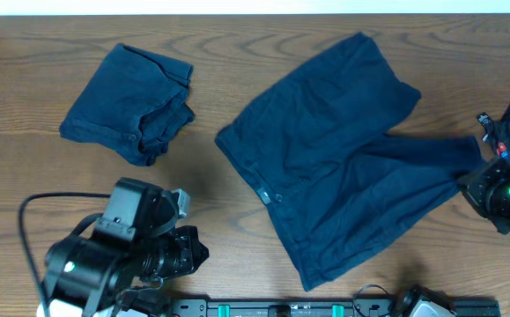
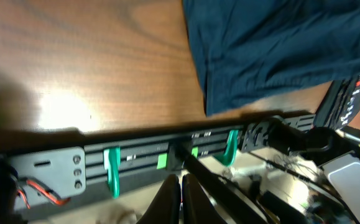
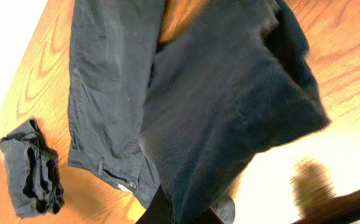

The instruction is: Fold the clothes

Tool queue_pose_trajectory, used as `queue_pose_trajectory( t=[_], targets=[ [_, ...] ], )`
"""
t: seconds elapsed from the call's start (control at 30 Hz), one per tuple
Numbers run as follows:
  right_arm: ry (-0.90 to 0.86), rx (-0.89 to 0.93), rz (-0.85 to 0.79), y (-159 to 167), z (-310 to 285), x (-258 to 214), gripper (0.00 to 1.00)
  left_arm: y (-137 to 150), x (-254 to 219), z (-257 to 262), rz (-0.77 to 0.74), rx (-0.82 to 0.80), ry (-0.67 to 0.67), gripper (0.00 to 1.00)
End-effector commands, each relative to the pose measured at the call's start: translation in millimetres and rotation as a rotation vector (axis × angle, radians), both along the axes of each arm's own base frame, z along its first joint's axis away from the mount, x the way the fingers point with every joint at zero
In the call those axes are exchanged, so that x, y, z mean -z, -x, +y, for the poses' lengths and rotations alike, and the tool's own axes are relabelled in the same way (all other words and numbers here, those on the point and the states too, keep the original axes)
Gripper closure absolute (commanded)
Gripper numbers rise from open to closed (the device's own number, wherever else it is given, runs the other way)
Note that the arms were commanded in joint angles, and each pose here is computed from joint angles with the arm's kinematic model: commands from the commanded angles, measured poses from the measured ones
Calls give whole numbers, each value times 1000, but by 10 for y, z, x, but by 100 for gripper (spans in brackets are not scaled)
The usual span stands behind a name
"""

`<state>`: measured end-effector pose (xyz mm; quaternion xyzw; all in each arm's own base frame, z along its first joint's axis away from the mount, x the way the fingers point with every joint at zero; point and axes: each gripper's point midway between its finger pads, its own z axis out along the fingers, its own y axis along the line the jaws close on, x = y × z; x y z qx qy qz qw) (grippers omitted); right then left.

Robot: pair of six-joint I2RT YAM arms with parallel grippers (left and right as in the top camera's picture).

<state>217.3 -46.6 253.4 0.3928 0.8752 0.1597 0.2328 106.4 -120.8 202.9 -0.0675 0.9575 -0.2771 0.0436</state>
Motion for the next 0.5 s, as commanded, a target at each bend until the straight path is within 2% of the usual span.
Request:
queue_pose_trajectory(
  t=[0.0, 0.13, 0.23, 0.33, 0.47],
  targets=[
    [41, 19, 2, 9, -91, -36, 99, -64, 33, 72, -27, -8, -66, 94],
    [35, 18, 16, -8, -99, -6, 99, -219, 142, -20, -43, 17, -77, 93],
    [31, 18, 22, -16, -103, 7, 99, -482, 253, -214, -91, 40, -51, 92],
    [31, 17, 23, -20, -105, 10, 99, -757, 481, -517, -106, 65, -8, 94],
    [32, 18, 20, -27, -108, 7, 99, -936, 857, -994, -85, 185, 22, 94]
  ],
)
